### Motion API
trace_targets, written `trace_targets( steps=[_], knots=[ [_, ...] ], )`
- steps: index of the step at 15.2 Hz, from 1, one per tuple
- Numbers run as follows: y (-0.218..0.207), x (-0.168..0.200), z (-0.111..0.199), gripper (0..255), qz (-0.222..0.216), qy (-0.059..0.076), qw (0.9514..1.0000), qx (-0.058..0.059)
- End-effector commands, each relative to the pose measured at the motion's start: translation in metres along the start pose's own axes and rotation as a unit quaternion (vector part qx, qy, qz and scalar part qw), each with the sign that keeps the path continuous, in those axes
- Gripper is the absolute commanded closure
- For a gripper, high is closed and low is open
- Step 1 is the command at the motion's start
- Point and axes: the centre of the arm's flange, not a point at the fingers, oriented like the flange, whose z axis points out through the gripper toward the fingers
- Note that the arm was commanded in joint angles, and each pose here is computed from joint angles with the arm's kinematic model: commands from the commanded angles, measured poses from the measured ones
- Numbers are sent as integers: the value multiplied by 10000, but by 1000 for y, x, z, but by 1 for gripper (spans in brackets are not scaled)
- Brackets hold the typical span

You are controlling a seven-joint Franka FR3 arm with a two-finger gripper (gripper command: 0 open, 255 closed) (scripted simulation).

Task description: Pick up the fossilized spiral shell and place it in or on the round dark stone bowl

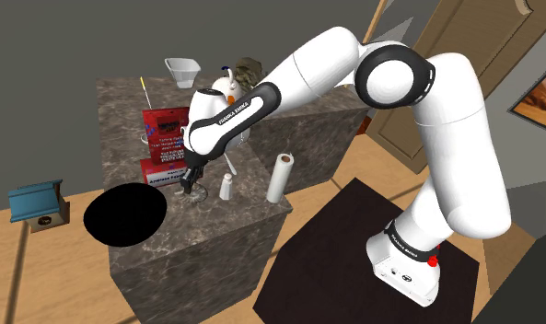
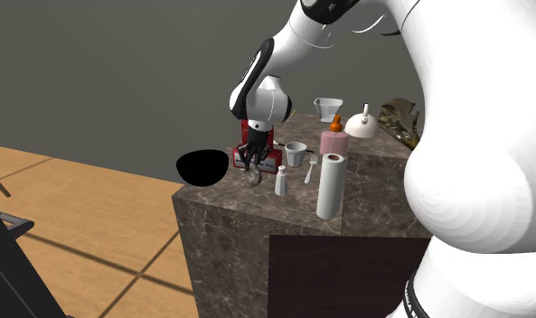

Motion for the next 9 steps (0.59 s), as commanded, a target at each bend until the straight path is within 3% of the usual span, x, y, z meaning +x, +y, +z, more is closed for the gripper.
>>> trace_targets(
  steps=[1, 9],
  knots=[
    [0, 0, 0, 255, 0, -3, 10000, 1],
    [-8, 4, -36, 255, -1, -3, 10000, 1]
  ],
)
